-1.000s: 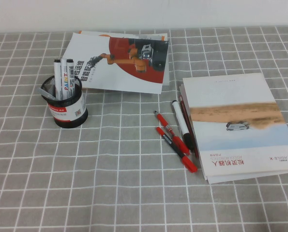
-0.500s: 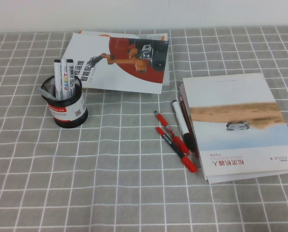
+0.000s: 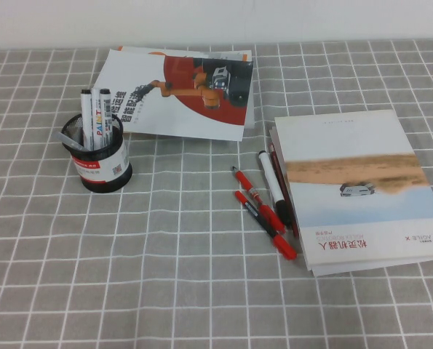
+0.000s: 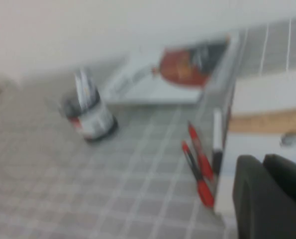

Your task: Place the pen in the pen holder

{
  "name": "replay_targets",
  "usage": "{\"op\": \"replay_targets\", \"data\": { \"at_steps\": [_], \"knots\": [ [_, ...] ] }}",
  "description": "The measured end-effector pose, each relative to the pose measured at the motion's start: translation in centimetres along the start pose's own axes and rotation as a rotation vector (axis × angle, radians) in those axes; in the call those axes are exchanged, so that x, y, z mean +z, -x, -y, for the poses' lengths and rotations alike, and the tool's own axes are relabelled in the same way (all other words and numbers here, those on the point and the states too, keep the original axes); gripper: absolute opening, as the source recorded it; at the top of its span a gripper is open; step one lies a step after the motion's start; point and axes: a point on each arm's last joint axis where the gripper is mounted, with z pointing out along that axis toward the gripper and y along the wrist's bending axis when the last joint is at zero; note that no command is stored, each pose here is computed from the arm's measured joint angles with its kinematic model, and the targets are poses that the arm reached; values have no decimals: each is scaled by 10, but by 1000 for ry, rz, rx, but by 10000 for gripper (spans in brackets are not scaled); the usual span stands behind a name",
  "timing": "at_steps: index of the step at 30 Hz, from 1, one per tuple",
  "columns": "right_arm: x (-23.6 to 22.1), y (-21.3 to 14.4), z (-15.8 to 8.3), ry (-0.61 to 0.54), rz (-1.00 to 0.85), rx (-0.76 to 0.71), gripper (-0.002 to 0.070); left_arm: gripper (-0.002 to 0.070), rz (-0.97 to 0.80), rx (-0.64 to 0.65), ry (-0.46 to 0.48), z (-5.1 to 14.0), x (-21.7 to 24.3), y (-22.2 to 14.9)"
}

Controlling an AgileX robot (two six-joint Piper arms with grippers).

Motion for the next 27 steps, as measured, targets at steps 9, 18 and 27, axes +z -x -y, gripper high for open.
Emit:
{"op": "replay_targets", "data": {
  "at_steps": [9, 18, 27],
  "knots": [
    [77, 63, 11, -106, -592, -115, -12, -4, 0, 0, 0, 0, 0, 0],
    [174, 47, 25, -268, -1074, -251, -13, -4, 0, 0, 0, 0, 0, 0],
    [247, 48, -25, -312, -1081, -505, -12, -4, 0, 0, 0, 0, 0, 0]
  ]
}}
